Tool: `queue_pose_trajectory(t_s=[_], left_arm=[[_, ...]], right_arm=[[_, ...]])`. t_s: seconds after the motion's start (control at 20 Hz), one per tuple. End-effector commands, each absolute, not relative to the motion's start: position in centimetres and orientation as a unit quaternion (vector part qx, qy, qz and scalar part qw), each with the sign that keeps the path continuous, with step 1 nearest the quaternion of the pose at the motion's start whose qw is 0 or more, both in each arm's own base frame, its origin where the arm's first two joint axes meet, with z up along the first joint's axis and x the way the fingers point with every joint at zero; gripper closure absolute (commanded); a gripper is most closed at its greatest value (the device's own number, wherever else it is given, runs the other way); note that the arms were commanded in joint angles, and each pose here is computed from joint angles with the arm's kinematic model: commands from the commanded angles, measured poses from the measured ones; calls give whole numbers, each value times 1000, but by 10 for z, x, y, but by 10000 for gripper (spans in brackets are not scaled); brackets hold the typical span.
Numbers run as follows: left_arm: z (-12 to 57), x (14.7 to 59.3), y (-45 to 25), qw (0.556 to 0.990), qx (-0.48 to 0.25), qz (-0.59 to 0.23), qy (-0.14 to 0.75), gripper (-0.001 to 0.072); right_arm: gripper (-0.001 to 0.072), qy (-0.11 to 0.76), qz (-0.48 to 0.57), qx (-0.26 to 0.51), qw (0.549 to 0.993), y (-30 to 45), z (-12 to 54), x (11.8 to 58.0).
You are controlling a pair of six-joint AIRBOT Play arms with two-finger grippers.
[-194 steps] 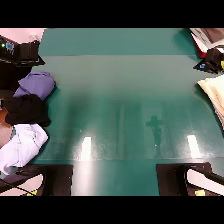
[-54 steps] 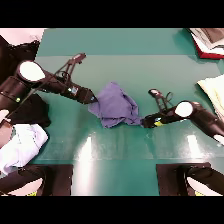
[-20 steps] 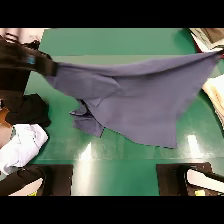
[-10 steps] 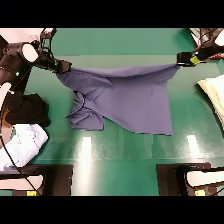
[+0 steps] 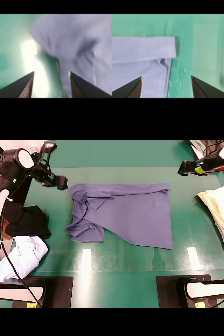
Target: Fold the shirts.
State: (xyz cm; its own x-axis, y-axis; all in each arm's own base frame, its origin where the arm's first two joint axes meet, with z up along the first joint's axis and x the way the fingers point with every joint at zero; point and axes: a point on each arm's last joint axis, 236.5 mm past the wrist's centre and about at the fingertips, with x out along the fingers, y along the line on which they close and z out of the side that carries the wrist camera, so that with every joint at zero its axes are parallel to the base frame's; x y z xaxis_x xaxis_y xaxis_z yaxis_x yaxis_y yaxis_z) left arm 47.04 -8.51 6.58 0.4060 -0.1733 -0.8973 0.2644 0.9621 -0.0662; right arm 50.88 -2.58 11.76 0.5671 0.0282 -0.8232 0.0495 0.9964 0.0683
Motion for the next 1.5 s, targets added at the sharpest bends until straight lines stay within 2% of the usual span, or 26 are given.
queue_pose_trajectory(t_s=[0.0,0.15,0.35,0.5,0.85,0.9,0.95,1.0,1.05,1.3,1.45], left_arm=[[30,403,-94,762,41,-176,622,190],[-8,354,-86,734,37,-169,657,190],[-33,328,-83,752,30,-160,638,189],[-54,309,-98,736,39,-219,639,189],[-62,340,-94,787,39,-192,586,191],[-61,342,-94,789,34,-188,584,225],[-62,341,-94,787,31,-187,587,383],[-64,337,-96,781,27,-189,594,578],[-65,332,-97,775,24,-192,601,676],[-64,300,-100,732,19,-209,648,680],[-49,291,-102,731,17,-217,647,680]], right_arm=[[33,493,-1,33,869,-29,131,477],[33,499,9,24,866,-22,141,463],[33,501,28,13,865,-2,147,457],[34,507,41,6,861,12,145,454],[34,540,49,2,841,18,137,437],[34,548,49,1,835,18,135,433],[35,557,52,-2,829,18,133,428],[35,568,53,-2,822,18,131,422],[35,578,55,-4,814,18,129,417],[35,654,50,8,755,11,84,358],[35,702,63,75,705,19,34,296]])
